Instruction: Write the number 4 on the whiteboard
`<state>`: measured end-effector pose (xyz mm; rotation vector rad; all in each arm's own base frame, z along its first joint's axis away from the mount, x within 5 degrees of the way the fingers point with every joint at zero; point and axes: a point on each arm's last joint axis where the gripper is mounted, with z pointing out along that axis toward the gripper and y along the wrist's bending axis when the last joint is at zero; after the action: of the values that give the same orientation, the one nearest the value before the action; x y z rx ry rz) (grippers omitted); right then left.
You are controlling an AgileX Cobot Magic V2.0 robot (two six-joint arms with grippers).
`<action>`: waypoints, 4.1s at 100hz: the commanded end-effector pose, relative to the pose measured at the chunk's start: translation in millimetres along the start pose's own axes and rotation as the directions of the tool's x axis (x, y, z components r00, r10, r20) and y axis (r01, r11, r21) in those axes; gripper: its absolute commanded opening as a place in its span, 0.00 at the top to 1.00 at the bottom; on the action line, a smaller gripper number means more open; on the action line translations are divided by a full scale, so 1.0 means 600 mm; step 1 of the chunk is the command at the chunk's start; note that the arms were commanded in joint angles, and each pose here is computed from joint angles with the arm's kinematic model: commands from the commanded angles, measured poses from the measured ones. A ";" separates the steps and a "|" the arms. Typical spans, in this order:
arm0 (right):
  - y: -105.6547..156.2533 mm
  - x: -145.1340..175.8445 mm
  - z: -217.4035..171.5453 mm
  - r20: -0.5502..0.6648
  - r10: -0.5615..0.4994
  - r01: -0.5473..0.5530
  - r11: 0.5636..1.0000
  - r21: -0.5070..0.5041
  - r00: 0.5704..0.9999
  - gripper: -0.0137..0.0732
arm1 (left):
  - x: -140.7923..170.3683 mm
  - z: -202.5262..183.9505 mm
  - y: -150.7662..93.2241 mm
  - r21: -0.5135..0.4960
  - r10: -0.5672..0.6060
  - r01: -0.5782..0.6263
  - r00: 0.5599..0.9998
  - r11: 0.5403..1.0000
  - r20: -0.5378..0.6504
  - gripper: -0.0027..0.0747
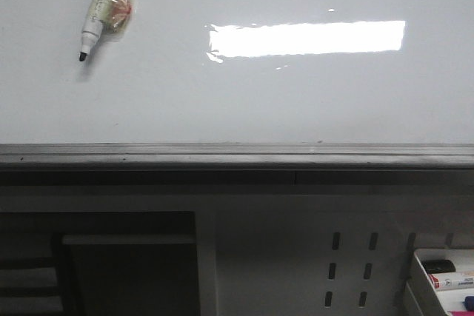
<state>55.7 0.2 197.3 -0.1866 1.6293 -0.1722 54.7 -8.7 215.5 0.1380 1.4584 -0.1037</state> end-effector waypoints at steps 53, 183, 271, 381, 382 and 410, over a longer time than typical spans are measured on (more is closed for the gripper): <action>-0.001 -0.001 -0.001 0.075 0.001 -0.003 1.000 0.025 0.997 0.92 | 0.002 -0.003 0.001 -0.003 -0.022 0.022 0.997 1.000 0.071 0.99; 0.000 -0.065 -0.011 0.070 0.561 -0.551 0.825 -0.123 0.825 0.91 | -0.081 -0.007 0.001 0.066 -0.499 0.495 0.861 0.866 0.094 0.99; -0.010 -0.202 0.097 -0.296 0.357 -0.418 0.891 -0.178 0.886 0.33 | -0.167 0.200 -0.033 0.110 -0.328 0.399 0.856 0.910 -0.399 0.41; -0.014 -0.206 0.099 -0.263 0.366 -0.416 0.894 -0.165 0.893 0.33 | -0.115 0.384 -0.082 0.334 -0.205 0.490 0.759 0.805 -0.618 0.47; -0.014 -0.206 0.099 -0.263 0.366 -0.416 0.894 -0.165 0.893 0.33 | -0.115 0.384 -0.082 0.334 -0.208 0.492 0.759 0.804 -0.617 0.47; -0.014 -0.206 0.099 -0.263 0.366 -0.416 0.894 -0.165 0.893 0.33 | -0.114 0.387 -0.081 0.341 -0.200 0.479 0.770 0.809 -0.606 0.53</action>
<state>119.2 21.7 300.0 -0.0101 1.9642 0.3321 267.3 -91.3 287.0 0.3282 2.0798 -0.7744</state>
